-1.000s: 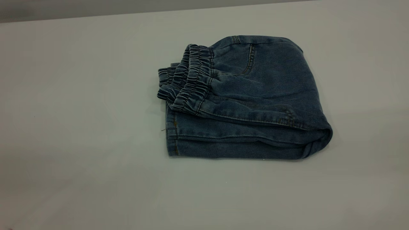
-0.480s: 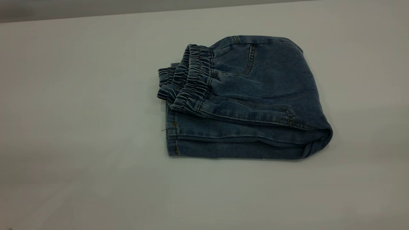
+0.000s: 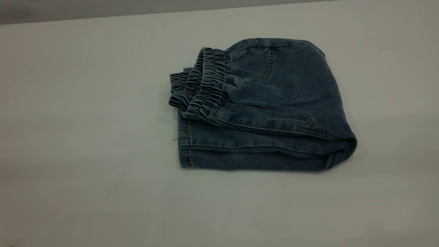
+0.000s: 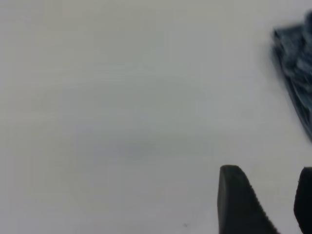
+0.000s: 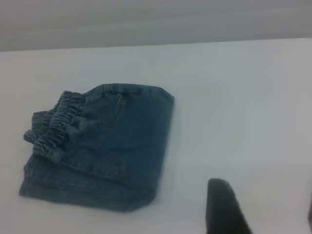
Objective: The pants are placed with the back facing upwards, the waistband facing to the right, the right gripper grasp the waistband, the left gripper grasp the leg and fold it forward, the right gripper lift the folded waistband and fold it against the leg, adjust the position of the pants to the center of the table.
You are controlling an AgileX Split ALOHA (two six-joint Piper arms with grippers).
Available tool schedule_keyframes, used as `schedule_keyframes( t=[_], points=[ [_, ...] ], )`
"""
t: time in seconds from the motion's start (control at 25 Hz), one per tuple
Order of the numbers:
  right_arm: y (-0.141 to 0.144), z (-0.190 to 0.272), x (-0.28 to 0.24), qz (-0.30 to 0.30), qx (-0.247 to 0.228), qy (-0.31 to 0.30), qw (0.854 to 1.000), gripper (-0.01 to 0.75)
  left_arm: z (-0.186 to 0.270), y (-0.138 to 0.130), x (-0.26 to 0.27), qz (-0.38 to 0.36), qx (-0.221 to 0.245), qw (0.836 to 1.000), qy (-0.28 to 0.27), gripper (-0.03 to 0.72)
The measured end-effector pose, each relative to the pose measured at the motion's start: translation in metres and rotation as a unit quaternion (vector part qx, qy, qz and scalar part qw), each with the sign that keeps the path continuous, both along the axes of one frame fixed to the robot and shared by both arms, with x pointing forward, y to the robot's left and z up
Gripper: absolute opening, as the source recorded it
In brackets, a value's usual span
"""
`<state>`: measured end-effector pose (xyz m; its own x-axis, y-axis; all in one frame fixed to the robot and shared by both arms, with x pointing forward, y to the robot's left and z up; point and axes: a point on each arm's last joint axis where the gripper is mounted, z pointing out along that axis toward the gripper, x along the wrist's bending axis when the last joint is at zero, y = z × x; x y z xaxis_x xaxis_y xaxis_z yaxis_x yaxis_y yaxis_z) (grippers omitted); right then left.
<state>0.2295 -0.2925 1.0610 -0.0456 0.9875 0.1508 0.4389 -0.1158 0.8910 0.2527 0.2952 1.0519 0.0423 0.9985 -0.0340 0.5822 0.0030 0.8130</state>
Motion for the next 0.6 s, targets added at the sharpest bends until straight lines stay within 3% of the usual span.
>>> schedule_keyframes(
  t=[0.28, 0.6],
  points=[
    [0.0, 0.0, 0.0, 0.0, 0.0, 0.0, 1.0, 0.318, 0.0, -0.001, -0.021, 0.008, 0.002, 0.998, -0.066, 0.29],
    [0.0, 0.0, 0.0, 0.0, 0.0, 0.0, 1.0, 0.318, 0.0, -0.001, -0.021, 0.008, 0.002, 0.998, -0.065, 0.29]
  ],
)
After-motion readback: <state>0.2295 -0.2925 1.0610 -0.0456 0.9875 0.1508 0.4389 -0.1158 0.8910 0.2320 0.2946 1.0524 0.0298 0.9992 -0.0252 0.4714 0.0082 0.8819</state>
